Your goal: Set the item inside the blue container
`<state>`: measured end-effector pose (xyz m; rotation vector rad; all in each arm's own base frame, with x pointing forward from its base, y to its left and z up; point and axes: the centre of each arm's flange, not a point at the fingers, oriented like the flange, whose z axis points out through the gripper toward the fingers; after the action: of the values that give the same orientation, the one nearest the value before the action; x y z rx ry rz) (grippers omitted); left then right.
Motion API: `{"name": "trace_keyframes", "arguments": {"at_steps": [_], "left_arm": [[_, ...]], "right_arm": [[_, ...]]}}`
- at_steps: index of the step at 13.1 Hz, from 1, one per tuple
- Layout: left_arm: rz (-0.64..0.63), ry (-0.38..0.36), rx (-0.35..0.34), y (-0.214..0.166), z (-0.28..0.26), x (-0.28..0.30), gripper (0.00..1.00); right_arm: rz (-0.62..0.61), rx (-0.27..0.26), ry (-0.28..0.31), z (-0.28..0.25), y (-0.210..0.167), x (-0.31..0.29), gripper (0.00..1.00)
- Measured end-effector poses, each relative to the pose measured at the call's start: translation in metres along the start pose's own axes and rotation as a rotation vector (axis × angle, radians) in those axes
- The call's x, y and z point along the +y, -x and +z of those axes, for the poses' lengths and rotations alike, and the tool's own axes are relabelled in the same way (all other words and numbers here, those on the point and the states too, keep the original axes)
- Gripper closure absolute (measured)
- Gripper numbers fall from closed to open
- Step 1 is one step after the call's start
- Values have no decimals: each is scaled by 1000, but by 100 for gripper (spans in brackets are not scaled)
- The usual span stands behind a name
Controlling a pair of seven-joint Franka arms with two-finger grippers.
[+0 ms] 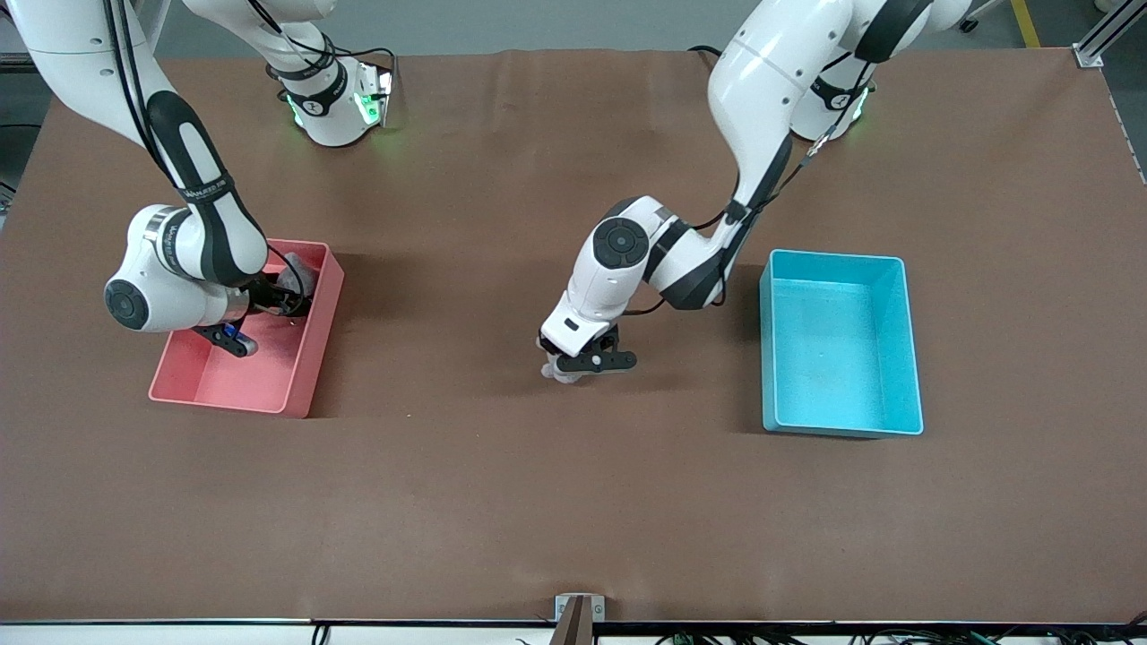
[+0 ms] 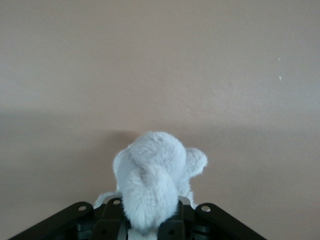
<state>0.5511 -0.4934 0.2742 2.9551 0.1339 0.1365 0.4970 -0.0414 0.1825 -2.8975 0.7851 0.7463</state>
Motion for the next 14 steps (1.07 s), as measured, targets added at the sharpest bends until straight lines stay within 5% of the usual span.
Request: {"name": "trace_keyframes", "arguments": {"at_steps": [2,6,11,14], "left_arm": [[70,-69,-46,-27,-83,-29,77],[117,-134,-90,-33,-199,-106,77],[235,-175,-160,-52,-210,-256,77],[221,-222,-194,-69,-192,-326,77]], "right_arm": [[0,-3,1,1,0,0,2],[0,-3,1,1,0,0,23],[-1,-5,1,-3,-1,-1,72],[-6,-4,0,-5,-1,-2,78]]}}
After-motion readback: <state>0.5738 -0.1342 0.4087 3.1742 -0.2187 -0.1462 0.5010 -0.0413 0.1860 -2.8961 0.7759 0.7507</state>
